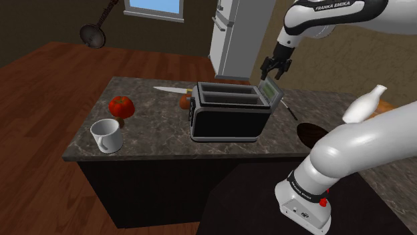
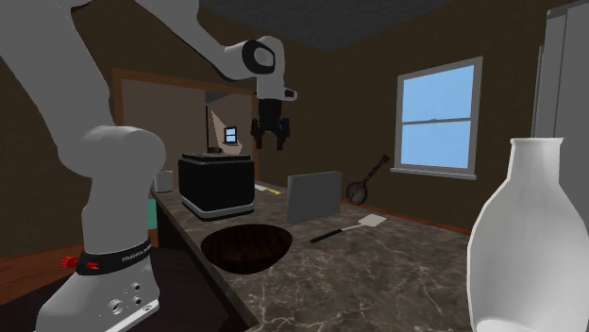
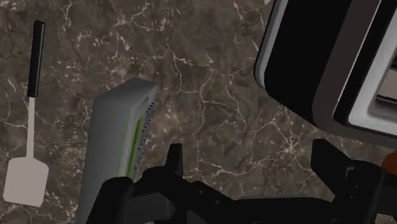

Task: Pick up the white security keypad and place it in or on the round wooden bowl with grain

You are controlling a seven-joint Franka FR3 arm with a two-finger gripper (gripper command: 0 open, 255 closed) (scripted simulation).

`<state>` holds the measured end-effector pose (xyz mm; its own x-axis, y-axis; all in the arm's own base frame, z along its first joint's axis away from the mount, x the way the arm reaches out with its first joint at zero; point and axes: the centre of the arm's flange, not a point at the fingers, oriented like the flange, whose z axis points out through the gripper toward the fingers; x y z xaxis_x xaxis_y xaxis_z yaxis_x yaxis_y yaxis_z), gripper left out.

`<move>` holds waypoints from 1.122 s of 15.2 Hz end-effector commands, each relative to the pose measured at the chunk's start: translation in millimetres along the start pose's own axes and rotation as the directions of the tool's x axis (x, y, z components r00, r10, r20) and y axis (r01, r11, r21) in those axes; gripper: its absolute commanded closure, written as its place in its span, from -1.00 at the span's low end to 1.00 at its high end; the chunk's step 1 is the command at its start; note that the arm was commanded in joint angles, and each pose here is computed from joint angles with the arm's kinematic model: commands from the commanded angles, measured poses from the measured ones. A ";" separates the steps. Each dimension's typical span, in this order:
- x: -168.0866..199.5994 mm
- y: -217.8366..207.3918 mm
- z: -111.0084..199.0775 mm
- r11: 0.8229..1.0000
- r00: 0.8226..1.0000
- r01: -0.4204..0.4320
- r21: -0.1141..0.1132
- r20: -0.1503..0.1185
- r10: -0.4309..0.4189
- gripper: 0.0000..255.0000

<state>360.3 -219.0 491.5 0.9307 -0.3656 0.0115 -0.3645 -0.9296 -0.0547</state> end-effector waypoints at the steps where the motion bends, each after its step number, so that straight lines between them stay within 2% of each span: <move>1: 9.4 23.5 13.0 0.999 0.999 -0.038 0.002 -0.002 0.038 -1.00; 10: 38.8 127.4 65.0 0.979 0.979 -0.205 0.013 -0.004 0.205 -1.00; 17: 39.5 129.6 97.9 0.978 0.978 -0.209 0.013 -0.004 0.209 -1.00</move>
<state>353.2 -349.3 392.0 0.8341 -0.5516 0.0036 -0.5501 -0.8323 -0.0692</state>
